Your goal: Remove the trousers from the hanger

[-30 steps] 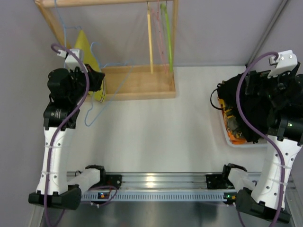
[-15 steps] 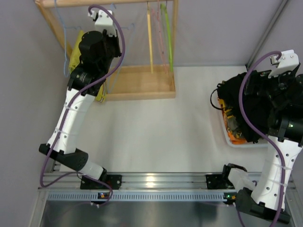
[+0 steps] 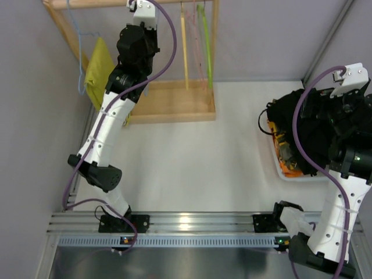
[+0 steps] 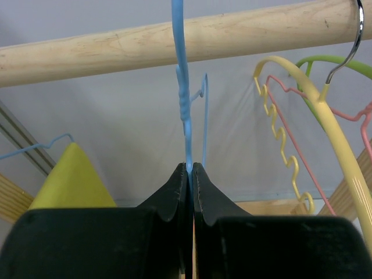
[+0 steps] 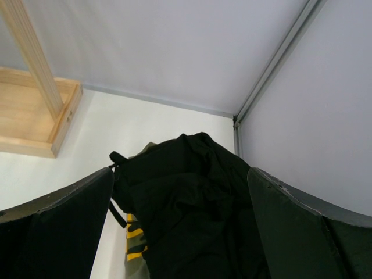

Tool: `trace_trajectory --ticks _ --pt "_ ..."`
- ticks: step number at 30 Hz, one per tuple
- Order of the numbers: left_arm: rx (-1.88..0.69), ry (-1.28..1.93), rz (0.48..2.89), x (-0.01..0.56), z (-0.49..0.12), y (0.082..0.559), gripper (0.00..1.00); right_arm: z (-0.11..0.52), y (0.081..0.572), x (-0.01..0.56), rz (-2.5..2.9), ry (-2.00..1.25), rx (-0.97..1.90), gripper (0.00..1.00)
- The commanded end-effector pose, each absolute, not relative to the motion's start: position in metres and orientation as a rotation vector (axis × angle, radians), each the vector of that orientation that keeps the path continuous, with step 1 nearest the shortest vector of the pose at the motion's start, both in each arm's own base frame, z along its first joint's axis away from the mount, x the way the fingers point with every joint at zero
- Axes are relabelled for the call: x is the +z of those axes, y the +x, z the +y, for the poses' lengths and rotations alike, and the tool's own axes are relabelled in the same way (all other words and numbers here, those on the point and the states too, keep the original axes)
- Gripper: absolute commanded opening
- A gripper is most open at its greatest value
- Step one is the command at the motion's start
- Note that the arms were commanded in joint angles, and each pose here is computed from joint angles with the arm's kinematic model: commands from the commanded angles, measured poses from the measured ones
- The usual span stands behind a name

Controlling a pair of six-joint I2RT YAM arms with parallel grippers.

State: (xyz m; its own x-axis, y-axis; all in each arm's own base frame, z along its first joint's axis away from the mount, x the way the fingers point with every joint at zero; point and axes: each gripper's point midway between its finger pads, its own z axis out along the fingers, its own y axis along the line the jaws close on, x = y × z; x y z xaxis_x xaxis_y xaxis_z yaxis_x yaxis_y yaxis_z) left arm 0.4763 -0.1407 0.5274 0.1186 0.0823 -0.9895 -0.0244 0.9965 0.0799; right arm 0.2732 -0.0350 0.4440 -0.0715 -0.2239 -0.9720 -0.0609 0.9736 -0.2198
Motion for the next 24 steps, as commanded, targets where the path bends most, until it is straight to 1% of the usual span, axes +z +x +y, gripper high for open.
trace_trajectory --ticks 1,5,11,15,19,24 --pt "0.098 -0.015 1.300 0.570 -0.132 0.476 0.00 -0.038 0.268 0.450 1.622 -0.218 -0.164 0.99" --pt "0.098 -0.004 1.284 0.566 -0.140 0.489 0.00 -0.038 0.269 0.446 1.630 -0.213 -0.158 0.99" --pt "0.167 0.033 1.216 0.573 -0.145 0.505 0.00 -0.037 0.267 0.445 1.630 -0.209 -0.156 0.99" --pt "0.203 0.071 1.223 0.564 -0.150 0.517 0.00 -0.035 0.264 0.450 1.610 -0.220 -0.155 0.99" --pt "0.218 0.088 1.257 0.544 -0.157 0.532 0.00 -0.033 0.263 0.451 1.608 -0.222 -0.147 0.99" --pt "0.237 0.112 1.312 0.518 -0.160 0.538 0.00 -0.032 0.260 0.451 1.609 -0.224 -0.151 0.99"
